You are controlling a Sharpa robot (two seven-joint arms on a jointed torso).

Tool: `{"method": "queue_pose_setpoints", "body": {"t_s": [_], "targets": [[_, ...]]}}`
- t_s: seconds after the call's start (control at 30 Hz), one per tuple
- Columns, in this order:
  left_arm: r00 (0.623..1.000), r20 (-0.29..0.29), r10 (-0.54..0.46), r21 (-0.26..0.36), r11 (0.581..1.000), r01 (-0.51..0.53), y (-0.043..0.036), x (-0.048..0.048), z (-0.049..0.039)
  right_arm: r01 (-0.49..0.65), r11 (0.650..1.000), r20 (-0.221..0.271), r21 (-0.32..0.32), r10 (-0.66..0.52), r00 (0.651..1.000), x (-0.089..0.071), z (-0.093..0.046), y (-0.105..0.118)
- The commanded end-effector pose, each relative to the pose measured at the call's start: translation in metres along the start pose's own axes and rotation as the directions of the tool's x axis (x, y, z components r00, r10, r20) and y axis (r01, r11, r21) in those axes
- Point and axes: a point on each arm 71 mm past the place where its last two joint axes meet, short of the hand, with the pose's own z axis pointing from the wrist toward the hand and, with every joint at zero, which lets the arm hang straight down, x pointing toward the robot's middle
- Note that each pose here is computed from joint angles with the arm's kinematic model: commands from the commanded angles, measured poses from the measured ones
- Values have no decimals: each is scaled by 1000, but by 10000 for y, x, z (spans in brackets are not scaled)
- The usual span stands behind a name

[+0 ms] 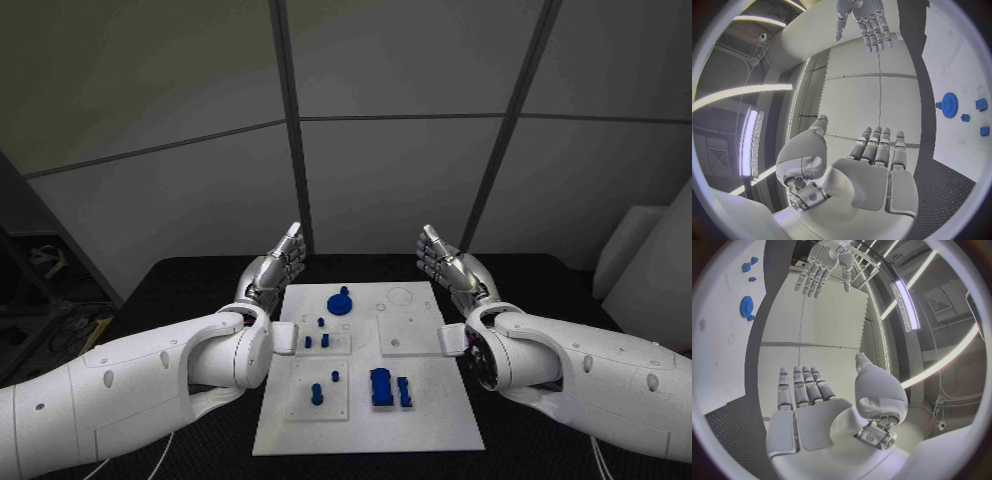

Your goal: Assemble the parts on the task board

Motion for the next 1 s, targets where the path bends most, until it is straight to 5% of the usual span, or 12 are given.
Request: {"method": "queue_pose_setpoints", "body": {"t_s": [0.03, 1.0], "targets": [[993, 89, 77, 67, 994, -83, -51, -13, -53, -27, 1000, 126, 2, 27, 992, -59, -41, 27], [993, 92, 80, 68, 994, -86, -46, 2, -72, -29, 1000, 129, 3, 28, 991, -56, -48, 29]]}}
